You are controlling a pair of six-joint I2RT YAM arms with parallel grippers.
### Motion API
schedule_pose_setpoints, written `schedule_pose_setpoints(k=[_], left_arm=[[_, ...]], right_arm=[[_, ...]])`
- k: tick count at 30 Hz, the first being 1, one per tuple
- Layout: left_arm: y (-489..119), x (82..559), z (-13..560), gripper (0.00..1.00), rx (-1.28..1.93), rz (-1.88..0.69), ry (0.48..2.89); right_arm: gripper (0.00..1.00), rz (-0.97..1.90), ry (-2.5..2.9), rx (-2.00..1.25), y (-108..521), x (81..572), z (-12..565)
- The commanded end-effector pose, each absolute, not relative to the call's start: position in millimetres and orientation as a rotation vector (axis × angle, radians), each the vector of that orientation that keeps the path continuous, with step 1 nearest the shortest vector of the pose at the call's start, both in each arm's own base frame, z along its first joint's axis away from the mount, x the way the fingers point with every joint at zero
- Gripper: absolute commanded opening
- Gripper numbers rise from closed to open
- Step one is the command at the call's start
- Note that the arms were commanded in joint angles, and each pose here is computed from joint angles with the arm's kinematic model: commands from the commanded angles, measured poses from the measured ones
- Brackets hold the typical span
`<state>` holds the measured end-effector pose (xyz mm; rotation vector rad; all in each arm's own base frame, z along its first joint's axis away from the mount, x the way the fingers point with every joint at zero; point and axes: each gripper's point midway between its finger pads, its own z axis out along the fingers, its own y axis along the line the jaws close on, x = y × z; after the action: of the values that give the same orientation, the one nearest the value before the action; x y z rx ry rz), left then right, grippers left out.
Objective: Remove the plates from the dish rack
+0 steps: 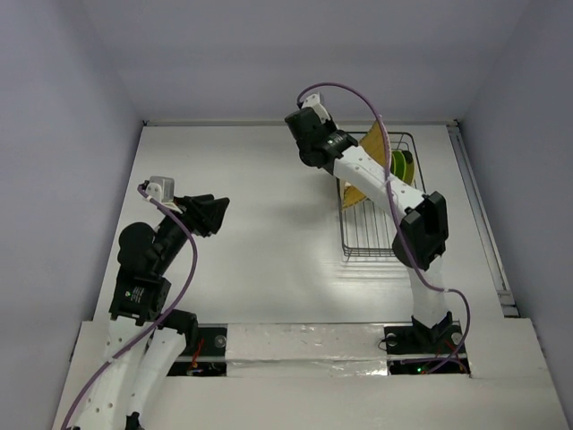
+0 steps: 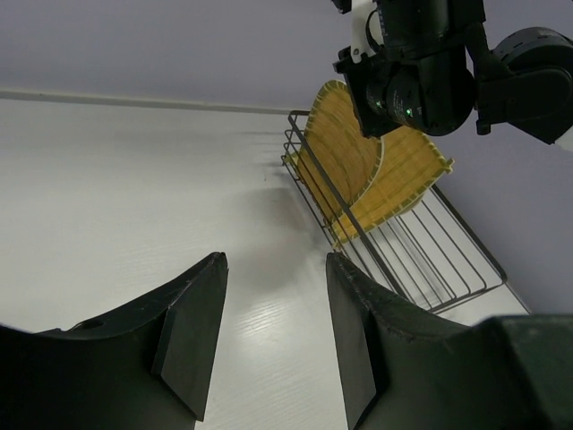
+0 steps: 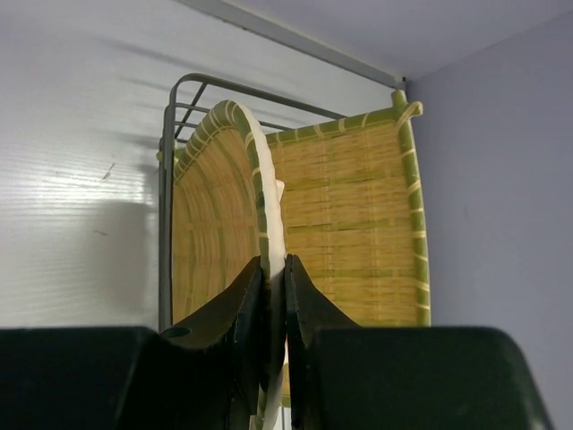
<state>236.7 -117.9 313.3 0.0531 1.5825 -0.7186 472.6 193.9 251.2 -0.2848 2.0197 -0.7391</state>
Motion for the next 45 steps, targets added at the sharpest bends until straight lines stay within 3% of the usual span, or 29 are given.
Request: schedule_pose_setpoints(k=[1, 16, 21, 26, 31, 37, 45], left_arm=[[-120.2, 235.2, 328.0, 0.45, 0.068, -0.736, 1.524], [-119.0, 235.6, 327.3, 0.45, 0.062, -0.729, 1.527], [-107.3, 238.3, 333.6, 0.45, 0.022, -0.665, 1.513], [-100.9, 242.0, 334.5, 0.45, -0.008, -0.637, 1.509], [-93.1, 243.9, 328.5, 0.44, -0.045, -0.604, 1.530], [-94.7, 245.3, 325.9, 0.44, -0.040, -0.609, 1.538], [-97.5, 244.2, 325.0, 0.44, -0.034, -0.626, 1.540]], right_arm=[[0.00, -0.744, 1.871, -0.132, 191.4, 469.9, 311.9], [0.00, -0.692, 1.624, 0.058, 159.3, 407.3, 454.0], [0.00, -0.347, 1.585, 0.071, 176.5, 387.9, 480.4], [0.00, 0.284, 1.592, -0.065, 282.1, 397.7, 461.0], [0.00, 0.625, 1.631, -0.071, 375.7, 426.7, 418.7], [0.00, 0.823, 1.653, -0.007, 436.2, 455.3, 378.5], [0.01, 1.023, 1.854, -0.015, 511.3, 474.5, 270.7]])
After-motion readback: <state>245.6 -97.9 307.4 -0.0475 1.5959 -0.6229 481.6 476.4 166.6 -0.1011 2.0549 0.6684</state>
